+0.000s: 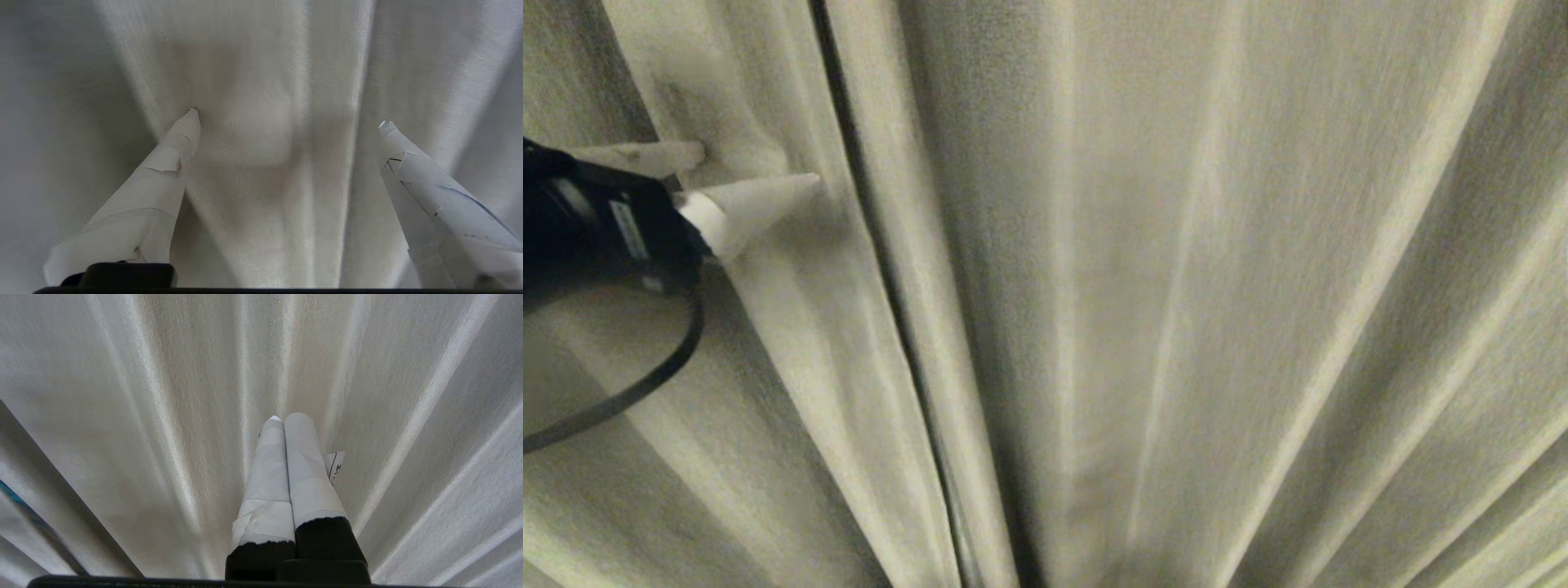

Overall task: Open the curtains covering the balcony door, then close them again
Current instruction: Pull the outer curtains open on both sides

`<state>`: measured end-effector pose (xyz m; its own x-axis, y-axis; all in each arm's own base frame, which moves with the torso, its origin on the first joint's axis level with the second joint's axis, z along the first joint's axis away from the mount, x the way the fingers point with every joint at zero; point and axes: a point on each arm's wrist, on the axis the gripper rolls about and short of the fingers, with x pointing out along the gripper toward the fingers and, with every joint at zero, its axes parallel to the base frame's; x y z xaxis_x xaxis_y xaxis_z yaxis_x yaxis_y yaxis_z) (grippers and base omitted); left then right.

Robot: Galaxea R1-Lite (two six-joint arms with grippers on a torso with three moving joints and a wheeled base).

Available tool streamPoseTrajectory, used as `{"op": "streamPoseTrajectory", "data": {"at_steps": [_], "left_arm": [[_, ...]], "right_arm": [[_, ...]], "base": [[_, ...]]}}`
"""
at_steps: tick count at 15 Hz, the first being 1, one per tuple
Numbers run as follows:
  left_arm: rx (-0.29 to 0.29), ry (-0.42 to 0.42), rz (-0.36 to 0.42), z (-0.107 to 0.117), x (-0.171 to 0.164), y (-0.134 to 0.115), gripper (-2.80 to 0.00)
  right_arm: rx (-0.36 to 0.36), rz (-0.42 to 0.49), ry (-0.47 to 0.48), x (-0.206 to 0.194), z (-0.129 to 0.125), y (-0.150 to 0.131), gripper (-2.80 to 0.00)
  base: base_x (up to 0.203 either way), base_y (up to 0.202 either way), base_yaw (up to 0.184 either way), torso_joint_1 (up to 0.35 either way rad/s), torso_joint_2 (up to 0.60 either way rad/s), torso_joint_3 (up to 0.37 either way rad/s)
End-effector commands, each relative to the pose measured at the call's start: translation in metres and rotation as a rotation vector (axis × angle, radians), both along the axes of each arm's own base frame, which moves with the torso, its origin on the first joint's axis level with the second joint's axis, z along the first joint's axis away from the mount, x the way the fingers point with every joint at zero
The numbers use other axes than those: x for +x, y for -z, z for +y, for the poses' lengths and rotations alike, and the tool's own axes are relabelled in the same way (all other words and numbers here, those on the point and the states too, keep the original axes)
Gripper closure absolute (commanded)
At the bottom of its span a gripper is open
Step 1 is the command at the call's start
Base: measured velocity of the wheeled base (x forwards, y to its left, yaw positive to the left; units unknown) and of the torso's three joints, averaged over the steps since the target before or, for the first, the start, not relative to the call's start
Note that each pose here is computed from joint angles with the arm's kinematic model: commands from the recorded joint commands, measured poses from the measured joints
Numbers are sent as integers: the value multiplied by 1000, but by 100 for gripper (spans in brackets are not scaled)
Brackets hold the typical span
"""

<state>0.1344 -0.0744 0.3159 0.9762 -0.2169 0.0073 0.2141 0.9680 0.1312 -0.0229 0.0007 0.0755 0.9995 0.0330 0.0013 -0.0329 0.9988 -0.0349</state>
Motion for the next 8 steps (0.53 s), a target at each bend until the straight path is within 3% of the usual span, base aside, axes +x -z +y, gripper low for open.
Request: {"op": "streamPoseTrajectory", "data": {"at_steps": [1,8], "left_arm": [[19,-54,-17,2,-6,-6,-280],[108,-237,-51,14,-19,-32,-280]], "right_arm": [[0,1,-1,0,0,0,0],[0,1,-1,0,0,0,0]], "base": [[0,0,0,0,0,0],[0,0,0,0,0,0]]}}
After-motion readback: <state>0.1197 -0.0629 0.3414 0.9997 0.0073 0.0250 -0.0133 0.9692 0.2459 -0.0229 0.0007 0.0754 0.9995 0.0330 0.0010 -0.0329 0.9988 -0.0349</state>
